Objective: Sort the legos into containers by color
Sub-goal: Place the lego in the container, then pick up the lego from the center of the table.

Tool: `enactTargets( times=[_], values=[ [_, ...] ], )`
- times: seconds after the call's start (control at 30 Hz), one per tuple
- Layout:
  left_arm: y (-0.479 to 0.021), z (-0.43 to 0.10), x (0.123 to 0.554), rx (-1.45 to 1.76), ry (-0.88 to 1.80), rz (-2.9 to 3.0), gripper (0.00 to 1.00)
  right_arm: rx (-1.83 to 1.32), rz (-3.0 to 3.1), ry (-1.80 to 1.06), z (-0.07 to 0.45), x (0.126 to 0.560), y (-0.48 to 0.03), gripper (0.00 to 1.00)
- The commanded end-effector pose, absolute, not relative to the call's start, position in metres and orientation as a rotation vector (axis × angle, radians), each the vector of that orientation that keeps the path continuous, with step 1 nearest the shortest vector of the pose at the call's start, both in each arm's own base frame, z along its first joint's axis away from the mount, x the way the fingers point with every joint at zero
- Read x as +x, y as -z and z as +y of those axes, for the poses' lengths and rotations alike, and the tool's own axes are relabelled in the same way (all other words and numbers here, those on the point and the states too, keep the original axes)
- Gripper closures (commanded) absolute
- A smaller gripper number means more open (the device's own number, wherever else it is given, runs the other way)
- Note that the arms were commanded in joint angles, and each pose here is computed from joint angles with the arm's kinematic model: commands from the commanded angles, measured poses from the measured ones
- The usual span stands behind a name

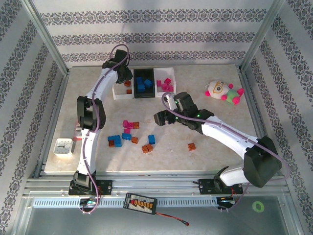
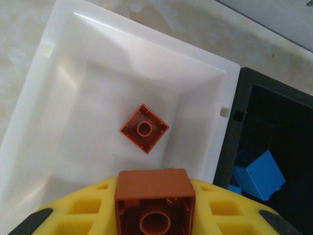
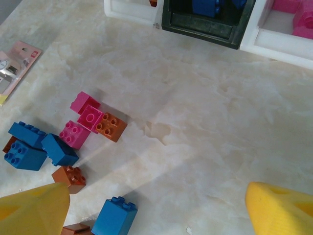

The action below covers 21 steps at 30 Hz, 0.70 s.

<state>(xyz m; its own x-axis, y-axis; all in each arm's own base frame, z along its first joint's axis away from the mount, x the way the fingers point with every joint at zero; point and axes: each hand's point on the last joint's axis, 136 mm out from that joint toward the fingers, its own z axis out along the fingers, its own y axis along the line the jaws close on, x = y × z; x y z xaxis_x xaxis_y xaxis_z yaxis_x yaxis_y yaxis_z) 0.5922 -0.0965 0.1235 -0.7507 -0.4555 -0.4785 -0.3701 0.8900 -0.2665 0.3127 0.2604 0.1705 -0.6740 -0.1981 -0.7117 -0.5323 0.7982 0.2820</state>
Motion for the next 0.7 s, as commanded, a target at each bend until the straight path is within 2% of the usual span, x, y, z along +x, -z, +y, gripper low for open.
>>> enactTargets(
  times=[0.0,0.1,0.27,0.33,0.5,0.67],
  values=[
    [-0.125,-0.088,0.584,-0.602,0.189,2.557,0.64,-0.507,2.251,-0.62,0.259,0.311,-0.189,0.08],
    [-0.131,-0.087,0.586,-0.622,0.208,2.538,0.53,-0.507,2.255,-0.611,0.257,0.31,-0.188,0.07],
    [-0.15,-0.085,0.58,-0.625,0.21,2.518,0.24,-0.567,2.258,-0.618,0.26,0.305,-0.185,0.07],
    [-0.157,-0.084,0.574,-0.638,0.215,2.51,0.19,-0.655,2.257,-0.594,0.26,0.3,-0.179,0.02],
    [-0.171,-0.093,0.545,-0.639,0.287,2.477,0.03,-1.034,2.226,-0.566,0.265,0.276,-0.157,0.02],
    [-0.176,-0.092,0.498,-0.694,0.351,2.421,0.01,-1.195,2.23,-0.554,0.278,0.265,-0.145,0.02]
  ],
)
